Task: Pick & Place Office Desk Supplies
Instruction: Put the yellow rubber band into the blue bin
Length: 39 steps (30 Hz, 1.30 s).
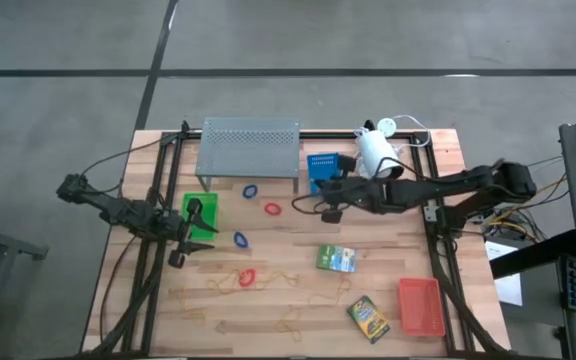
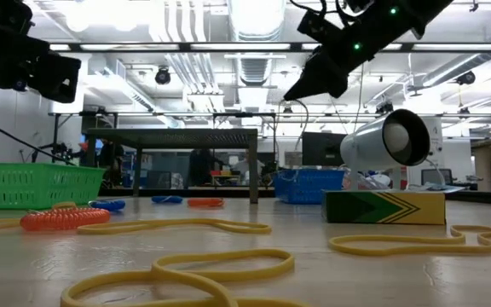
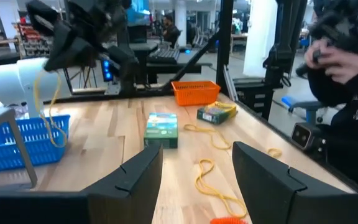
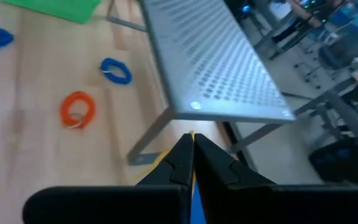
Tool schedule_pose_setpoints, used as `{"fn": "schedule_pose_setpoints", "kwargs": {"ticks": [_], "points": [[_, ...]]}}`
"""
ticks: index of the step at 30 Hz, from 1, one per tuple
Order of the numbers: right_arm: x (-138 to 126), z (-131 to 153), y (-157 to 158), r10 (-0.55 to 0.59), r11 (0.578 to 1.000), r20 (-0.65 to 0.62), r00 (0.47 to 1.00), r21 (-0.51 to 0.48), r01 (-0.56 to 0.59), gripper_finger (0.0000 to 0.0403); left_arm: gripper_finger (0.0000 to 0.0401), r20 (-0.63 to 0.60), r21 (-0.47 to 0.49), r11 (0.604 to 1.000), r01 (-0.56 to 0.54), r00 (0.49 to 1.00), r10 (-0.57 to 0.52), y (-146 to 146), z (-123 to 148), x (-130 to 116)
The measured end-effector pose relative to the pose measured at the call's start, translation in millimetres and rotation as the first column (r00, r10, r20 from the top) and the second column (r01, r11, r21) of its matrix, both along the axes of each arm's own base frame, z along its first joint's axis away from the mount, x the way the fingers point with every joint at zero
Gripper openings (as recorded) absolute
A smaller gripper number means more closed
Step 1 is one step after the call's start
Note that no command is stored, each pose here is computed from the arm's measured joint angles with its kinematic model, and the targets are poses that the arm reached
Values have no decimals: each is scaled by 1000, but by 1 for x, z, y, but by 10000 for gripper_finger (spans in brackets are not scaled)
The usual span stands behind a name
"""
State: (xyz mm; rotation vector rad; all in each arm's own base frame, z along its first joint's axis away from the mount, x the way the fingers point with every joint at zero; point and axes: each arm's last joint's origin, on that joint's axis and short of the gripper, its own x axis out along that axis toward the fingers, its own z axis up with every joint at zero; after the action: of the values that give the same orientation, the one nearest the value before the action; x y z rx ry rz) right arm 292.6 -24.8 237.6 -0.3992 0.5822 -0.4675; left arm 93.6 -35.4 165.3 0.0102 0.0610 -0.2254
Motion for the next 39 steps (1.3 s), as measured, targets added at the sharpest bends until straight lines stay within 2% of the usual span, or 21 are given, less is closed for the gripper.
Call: {"fn": "schedule_pose_setpoints", "kwargs": {"ticks": [6,11,17,20,27,34,39], "points": [[-7,19,-18,-22,997,59,998,-78,27,8,200,0,0,1000,0,1000,0,0,0,0],[-15,25,-36,-77,993,73,994,-86,83,8,200,0,0,1000,0,1000,0,0,0,0],[-18,25,-55,-31,999,86,996,-24,33,8,200,0,0,1000,0,1000,0,0,0,0],[-19,19,-59,-59,998,66,996,11,59,8,200,0,0,1000,0,1000,0,0,0,0],[-20,9,-59,-73,996,9,997,50,72,8,200,1,0,1000,0,1000,0,0,0,0],[-26,-9,-57,-82,988,-11,997,131,83,8,200,1,0,1000,0,1000,0,0,0,0],[-28,-18,-56,-86,985,-31,996,145,90,8,200,0,0,1000,0,1000,0,0,0,0]]}}
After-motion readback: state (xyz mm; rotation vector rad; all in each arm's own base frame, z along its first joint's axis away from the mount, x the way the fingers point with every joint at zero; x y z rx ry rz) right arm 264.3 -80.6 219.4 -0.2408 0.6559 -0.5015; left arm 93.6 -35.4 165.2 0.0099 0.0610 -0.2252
